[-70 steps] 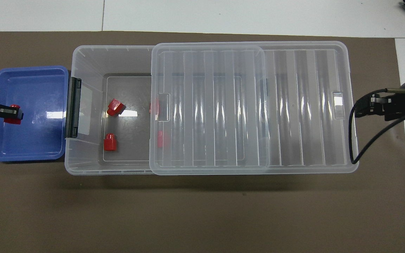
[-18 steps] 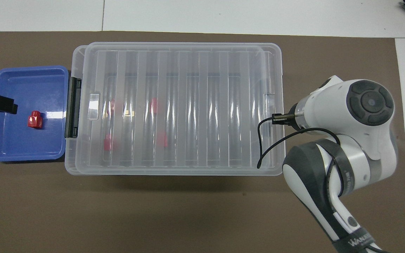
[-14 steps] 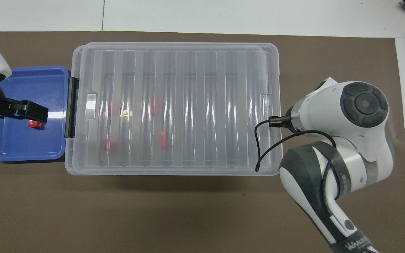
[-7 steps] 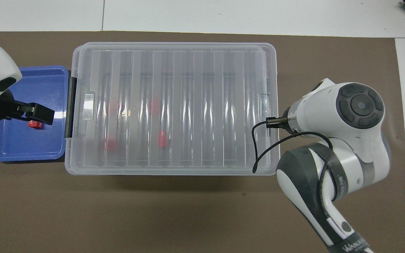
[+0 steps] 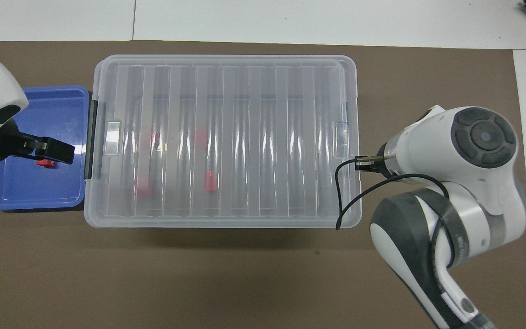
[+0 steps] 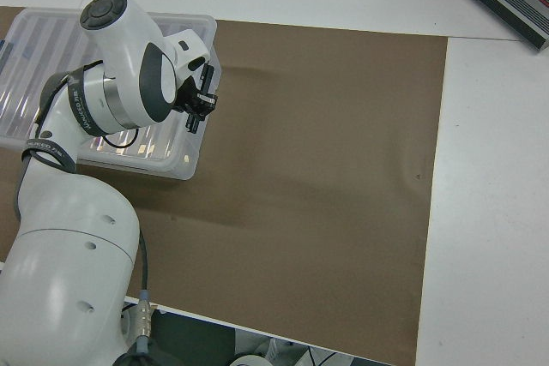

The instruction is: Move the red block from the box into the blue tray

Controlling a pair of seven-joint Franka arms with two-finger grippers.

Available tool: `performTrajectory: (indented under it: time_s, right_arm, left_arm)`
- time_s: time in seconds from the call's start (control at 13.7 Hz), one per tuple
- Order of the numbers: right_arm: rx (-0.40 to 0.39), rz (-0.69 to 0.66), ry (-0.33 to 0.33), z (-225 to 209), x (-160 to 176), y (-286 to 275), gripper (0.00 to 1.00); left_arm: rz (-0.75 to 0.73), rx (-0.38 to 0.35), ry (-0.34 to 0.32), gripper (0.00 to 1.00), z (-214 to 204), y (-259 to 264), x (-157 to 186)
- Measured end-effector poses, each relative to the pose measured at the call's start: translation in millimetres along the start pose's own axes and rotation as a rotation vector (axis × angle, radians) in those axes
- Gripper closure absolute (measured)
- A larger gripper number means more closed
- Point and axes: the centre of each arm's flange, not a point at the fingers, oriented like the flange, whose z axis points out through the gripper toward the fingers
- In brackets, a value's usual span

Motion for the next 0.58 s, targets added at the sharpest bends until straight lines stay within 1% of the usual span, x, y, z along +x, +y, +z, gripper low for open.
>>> performTrajectory:
  time_s: [0.22, 0.29, 0.37, 0.44, 0.58]
  right_arm:
    - [-0.009, 0.083, -0.007, -17, 2, 46, 0.98]
    - [-0.009, 0.107, -0.001, -22, 2, 60, 0.94]
    - [-0.009, 0.127, 0.007, -27, 3, 70, 0.85]
    - [-0.009, 0.142, 0.011, -33, 3, 78, 0.73]
    - [-0.016, 0.158, -0.011, -52, 3, 86, 0.52]
  left_arm:
    - [-0.005, 0.000, -0.001, 0.00, 0, -3, 0]
    - [-0.006, 0.000, -0.001, 0.00, 1, -3, 0]
    - [-0.006, -0.001, -0.002, 0.00, 1, -3, 0]
    - [-0.006, -0.001, -0.002, 0.00, 1, -3, 0]
    - [-0.006, -0.001, -0.003, 0.00, 1, -3, 0]
